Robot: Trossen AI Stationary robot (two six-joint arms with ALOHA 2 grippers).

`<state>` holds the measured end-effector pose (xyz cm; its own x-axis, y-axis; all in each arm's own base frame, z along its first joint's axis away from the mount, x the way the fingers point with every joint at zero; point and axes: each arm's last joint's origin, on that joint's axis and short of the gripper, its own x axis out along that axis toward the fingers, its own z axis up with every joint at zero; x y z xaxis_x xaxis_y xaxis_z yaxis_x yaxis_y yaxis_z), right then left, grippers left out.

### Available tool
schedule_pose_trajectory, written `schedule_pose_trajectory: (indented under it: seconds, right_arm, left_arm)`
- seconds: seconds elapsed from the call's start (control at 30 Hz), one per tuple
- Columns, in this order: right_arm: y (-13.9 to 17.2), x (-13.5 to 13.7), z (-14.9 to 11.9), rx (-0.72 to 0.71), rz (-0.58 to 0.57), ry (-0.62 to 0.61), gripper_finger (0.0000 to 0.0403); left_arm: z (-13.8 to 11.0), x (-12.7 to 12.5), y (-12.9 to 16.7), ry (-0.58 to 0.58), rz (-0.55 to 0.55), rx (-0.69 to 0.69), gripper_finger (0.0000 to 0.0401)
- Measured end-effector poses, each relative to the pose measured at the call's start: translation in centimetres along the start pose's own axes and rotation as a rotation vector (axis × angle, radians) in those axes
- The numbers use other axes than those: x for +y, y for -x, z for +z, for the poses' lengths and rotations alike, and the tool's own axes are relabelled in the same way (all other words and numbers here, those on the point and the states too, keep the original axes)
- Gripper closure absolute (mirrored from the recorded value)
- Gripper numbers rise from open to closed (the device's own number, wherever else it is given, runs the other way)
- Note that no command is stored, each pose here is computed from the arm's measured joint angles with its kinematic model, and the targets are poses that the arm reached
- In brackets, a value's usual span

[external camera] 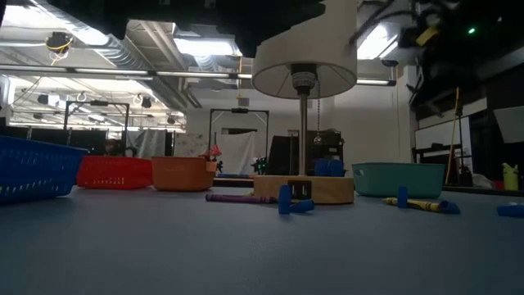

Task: Sort crayons
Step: Put the gray crayon into the green bin

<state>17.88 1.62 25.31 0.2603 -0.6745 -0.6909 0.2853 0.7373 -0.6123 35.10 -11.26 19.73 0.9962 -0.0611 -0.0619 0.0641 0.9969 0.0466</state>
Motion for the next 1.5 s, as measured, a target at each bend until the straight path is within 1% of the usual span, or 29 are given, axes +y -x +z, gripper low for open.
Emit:
schedule_pose_trajectory:
  seconds: [0.1,0.17,0.3,0.43,0.5,0.6,0.73,0.87,1.13,1.4,1.5]
  right_arm:
    - [-1.0,-1.1,0.1,0.051,-0.028,0.000,0.0370]
    - [-1.6,-1.5,0.2,0.079,-0.010,0.023,0.0370]
    - [-2.5,-2.2,0.6,0.100,0.077,0.043,0.0370]
    - [-3.3,-2.8,1.1,0.086,0.176,0.049,0.0370]
    - [-3.7,-3.1,1.3,0.072,0.200,0.055,0.0370]
    - [-4.2,-3.7,1.6,0.060,0.200,0.055,0.0370]
    - [-4.8,-4.4,1.7,0.061,0.197,0.005,0.0370]
    - [-5.1,-4.8,1.6,0.073,0.188,-0.015,0.0370]
    - [-5.2,-4.9,1.6,0.073,0.179,0.026,0.0370]
    - [-5.2,-4.9,1.6,0.073,0.173,0.030,0.0369]
    - [-5.2,-5.0,1.5,0.077,0.147,0.032,0.0357]
  left_arm:
    - [0.0,0.0,0.0,0.000,0.000,0.000,0.0290]
    - [0.0,0.0,0.0,0.000,0.000,0.000,0.0290]
    - [0.0,0.0,0.0,0.000,0.000,0.000,0.0290]
    - [0.0,0.0,0.0,0.000,0.000,0.000,0.0290]
    - [0.0,0.0,0.0,0.000,0.000,0.000,0.0290]
    - [0.0,0.0,0.0,0.000,0.000,0.000,0.0290]
    - [0.0,0.0,0.0,0.000,0.000,0.000,0.0290]
    - [0.0,0.0,0.0,0.000,0.000,0.000,0.0290]
    - [0.0,0.0,0.0,0.000,0.000,0.000,0.0290]
    - [0.0,0.0,0.0,0.000,0.000,0.000,0.0290]
    - [0.0,0.0,0.0,0.000,0.000,0.000,0.0290]
